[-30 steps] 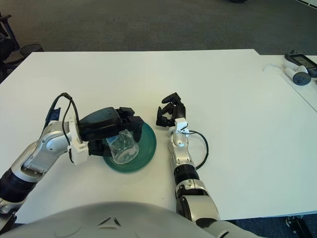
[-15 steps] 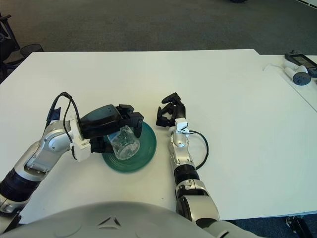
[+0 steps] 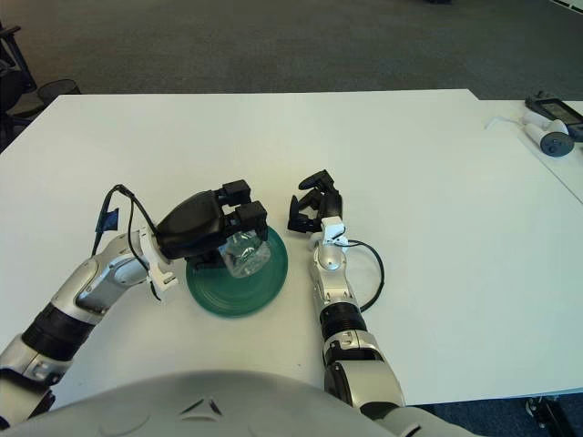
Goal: Put the bottle into the plate.
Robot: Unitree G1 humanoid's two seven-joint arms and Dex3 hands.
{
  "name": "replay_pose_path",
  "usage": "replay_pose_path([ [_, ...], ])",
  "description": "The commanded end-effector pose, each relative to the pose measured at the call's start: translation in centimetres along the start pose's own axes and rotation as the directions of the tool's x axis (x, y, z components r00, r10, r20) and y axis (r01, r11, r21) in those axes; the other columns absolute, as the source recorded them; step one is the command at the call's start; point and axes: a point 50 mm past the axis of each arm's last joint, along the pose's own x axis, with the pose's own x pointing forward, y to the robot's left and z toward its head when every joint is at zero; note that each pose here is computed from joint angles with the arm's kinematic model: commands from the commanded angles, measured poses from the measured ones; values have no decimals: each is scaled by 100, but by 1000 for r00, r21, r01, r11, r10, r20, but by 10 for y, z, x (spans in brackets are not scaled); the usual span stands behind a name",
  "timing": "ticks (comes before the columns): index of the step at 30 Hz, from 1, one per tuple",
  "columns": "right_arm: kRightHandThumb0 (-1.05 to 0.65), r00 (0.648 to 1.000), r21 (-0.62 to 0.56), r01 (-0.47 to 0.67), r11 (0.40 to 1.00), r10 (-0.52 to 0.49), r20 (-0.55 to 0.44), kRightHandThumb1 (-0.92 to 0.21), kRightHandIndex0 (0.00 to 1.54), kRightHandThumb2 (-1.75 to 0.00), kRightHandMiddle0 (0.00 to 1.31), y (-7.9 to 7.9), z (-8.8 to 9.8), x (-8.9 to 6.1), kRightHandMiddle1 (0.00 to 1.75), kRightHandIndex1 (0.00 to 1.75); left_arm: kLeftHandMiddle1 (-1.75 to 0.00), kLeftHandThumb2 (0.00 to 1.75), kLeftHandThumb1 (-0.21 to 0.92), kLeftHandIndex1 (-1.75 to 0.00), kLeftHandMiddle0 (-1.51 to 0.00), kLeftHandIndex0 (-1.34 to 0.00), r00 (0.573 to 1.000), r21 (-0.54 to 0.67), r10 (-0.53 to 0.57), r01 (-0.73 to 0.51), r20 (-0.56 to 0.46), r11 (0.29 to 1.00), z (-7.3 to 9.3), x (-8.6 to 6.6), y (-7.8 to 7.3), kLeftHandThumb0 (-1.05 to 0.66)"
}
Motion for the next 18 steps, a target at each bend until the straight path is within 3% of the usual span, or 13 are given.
replay_pose_path([
  [1, 0, 947, -10, 104, 994, -102, -306, -9, 81, -156, 54, -20, -61, -46, 175, 168, -17, 72, 91, -54, -16, -2, 999, 100, 14, -17, 29, 995, -9, -2, 6, -73],
  [7, 0, 955, 18, 143, 990, -133, -265, -4, 85, -162, 59, -21, -62, -51, 175, 168, -2, 78, 92, -25, -9, 0, 998, 178, -7, -3, 59, 984, -12, -2, 1, -91],
  [13, 0, 961, 61, 142, 988, -123, -246, 0, 87, -165, 62, -25, -65, -52, 175, 167, 0, 78, 92, -16, -7, 0, 996, 206, -41, 25, 74, 978, -16, -2, -1, -103],
  [18, 0, 954, -2, 127, 992, -123, -273, 1, 87, -166, 63, -25, -69, -49, 175, 166, 0, 76, 92, -15, -6, 0, 996, 213, -53, 38, 68, 976, -18, -3, 0, -104],
])
